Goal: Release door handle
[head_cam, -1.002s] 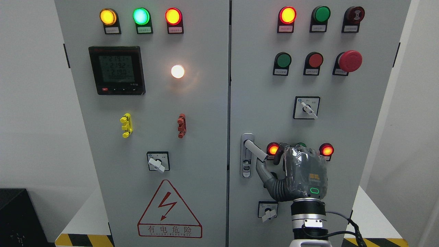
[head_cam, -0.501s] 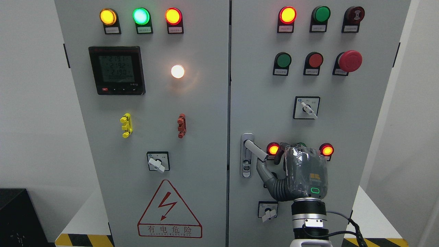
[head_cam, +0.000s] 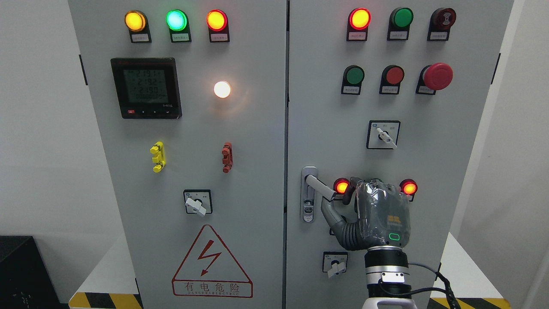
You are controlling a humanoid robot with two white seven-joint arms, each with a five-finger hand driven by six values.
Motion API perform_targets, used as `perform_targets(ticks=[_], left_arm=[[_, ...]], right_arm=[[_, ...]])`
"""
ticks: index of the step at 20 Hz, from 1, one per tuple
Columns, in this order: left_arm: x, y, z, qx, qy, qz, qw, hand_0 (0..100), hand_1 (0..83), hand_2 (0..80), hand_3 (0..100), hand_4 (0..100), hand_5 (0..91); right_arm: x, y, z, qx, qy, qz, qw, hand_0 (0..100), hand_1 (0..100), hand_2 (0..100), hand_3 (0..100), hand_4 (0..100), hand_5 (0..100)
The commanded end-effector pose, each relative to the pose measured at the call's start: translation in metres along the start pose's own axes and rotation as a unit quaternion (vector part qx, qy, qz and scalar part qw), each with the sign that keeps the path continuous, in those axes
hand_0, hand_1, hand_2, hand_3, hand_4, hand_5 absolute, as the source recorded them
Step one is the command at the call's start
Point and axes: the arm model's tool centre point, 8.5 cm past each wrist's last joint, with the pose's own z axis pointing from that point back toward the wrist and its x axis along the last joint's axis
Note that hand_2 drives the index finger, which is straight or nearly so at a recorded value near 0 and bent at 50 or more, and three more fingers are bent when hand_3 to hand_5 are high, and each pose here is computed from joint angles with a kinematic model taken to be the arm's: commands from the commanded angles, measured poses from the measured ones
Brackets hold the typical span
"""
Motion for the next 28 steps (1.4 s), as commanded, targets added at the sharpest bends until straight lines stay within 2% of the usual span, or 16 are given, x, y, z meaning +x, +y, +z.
perform_targets(ticks=[1, 28], left_arm=[[-0.0001, -0.0001, 0.0000, 0.000, 0.001, 0.000, 1.000, 0, 0.0, 4.5, 11, 0, 0.0], [-0.0001, -0.0001, 0.0000, 0.000, 0.001, -0.001, 1.000, 0, 0.0, 4.5, 11, 0, 0.0]], right_arm=[[0.0006, -0.0022, -0.0020, -0.003, 0.000, -0.001, 1.000, 41, 41, 72, 97, 75, 67], [-0.0010, -0.0070, -0.0049, -0.009, 0.003, -0.002, 1.000, 42, 41, 72, 96, 75, 67]])
